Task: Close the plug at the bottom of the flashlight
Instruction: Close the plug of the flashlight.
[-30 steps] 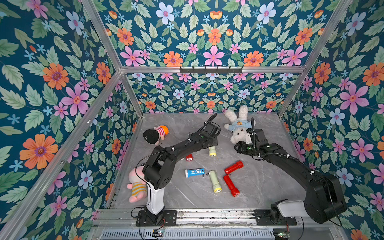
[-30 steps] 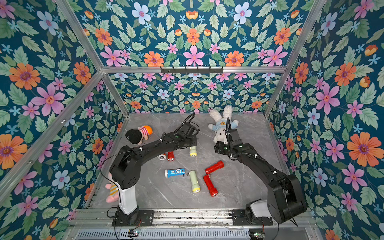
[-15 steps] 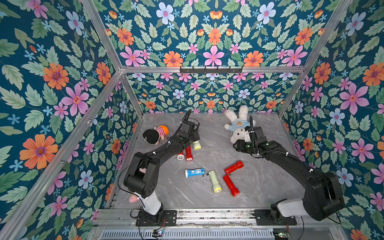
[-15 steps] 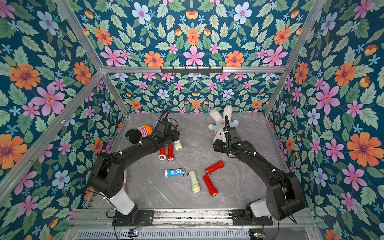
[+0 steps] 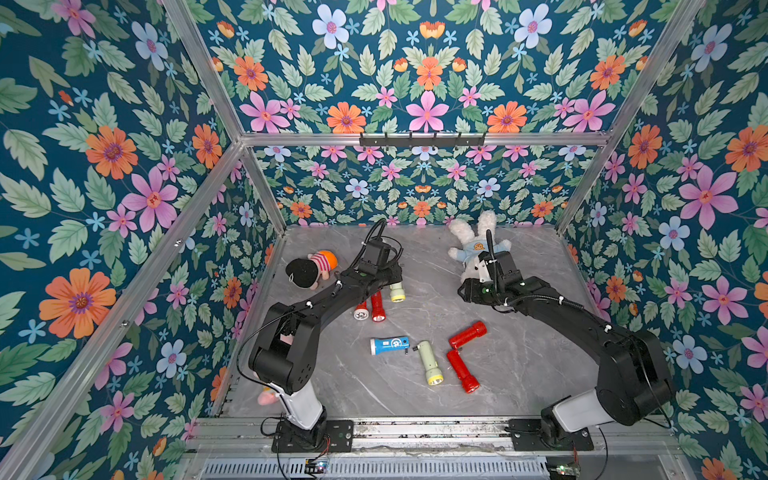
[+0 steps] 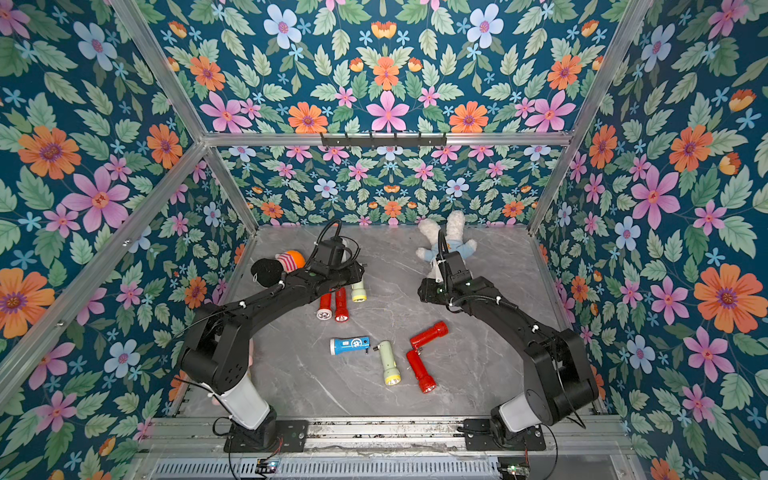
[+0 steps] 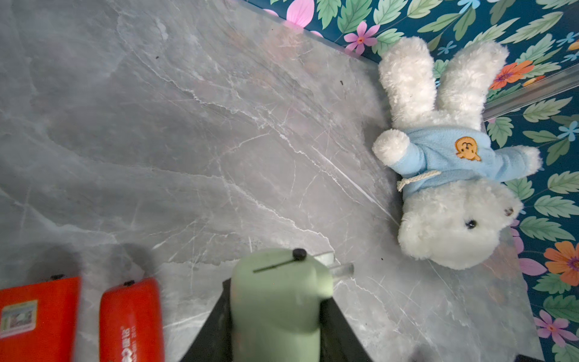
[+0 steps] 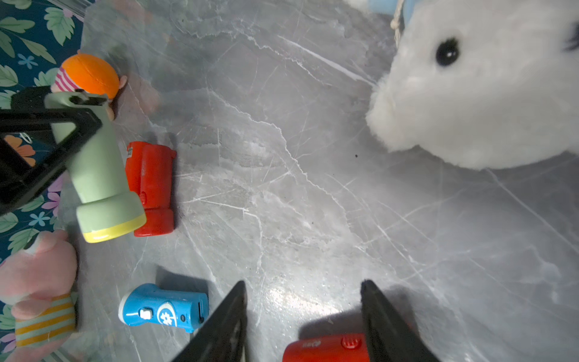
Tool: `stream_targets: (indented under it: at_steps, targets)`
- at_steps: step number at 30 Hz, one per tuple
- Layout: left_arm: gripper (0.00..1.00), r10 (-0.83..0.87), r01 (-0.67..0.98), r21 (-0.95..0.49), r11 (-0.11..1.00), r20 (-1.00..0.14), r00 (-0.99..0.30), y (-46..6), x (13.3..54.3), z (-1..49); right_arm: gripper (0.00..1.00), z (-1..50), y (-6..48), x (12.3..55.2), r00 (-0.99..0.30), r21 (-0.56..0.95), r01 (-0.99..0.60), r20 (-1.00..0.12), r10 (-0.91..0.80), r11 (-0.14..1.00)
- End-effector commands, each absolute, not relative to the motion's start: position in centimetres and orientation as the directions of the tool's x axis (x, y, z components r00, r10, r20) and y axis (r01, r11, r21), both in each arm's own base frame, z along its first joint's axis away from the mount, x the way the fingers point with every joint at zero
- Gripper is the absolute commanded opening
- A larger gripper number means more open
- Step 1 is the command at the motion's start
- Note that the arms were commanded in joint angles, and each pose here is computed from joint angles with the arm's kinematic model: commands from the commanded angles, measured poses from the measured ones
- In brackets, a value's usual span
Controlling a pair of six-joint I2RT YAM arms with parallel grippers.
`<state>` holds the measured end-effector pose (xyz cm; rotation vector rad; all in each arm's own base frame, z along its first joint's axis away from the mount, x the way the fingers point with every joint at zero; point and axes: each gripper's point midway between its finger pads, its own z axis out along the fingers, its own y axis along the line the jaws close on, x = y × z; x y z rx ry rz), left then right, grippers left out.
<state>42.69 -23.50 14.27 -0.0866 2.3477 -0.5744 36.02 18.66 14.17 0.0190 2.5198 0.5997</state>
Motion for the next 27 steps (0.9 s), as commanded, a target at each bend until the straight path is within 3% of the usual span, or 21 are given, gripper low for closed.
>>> stream_targets:
  at_steps: [1, 4, 6, 10, 12, 17, 23, 27]
  targets:
    - [0.0, -0.183, 0.127, -0.384, 0.915, -0.673, -0.716, -23.5, 42.5, 15.0, 0.59, 15.4, 19.3, 36.8, -0.835, 0.43, -0.141, -0.536, 0.127, 0.892]
    - [0.0, -0.131, 0.281, -0.368, 0.886, -0.781, -0.61, -24.8, 41.6, 17.8, 0.59, 16.5, 19.7, 37.5, -0.822, 0.435, -0.162, -0.556, 0.122, 0.886]
    - [0.0, -0.036, 0.467, -0.325, 0.823, -0.849, -0.528, -26.8, 40.2, 19.5, 0.59, 17.5, 20.0, 38.0, -0.81, 0.439, -0.185, -0.575, 0.117, 0.879]
    - [0.0, 0.099, 0.596, -0.244, 0.765, -0.87, -0.483, -28.5, 39.1, 19.5, 0.58, 20.3, 21.6, 39.0, -0.767, 0.468, -0.282, -0.634, 0.096, 0.838]
    - [0.0, 0.112, 0.661, -0.251, 0.707, -0.884, -0.455, -29.5, 38.3, 19.8, 0.56, 22.1, 22.9, 39.1, -0.741, 0.512, -0.366, -0.666, 0.089, 0.777]
    - [0.0, 0.029, 0.843, -0.194, 0.502, -0.97, -0.24, -31.0, 34.1, 24.1, 0.54, 26.5, 25.0, 38.2, -0.705, 0.612, -0.522, -0.701, 0.103, 0.594]
    - [0.0, 0.024, 0.97, -0.11, 0.216, -0.993, -0.118, -32.2, 28.4, 27.4, 0.55, 29.9, 27.0, 35.3, -0.638, 0.608, -0.695, -0.768, 0.06, 0.384]
    - [0.0, 0.002, 0.99, -0.067, 0.128, -0.998, -0.068, -31.9, 26.1, 28.7, 0.54, 29.9, 28.6, 32.7, -0.605, 0.575, -0.764, -0.796, -0.018, 0.292]
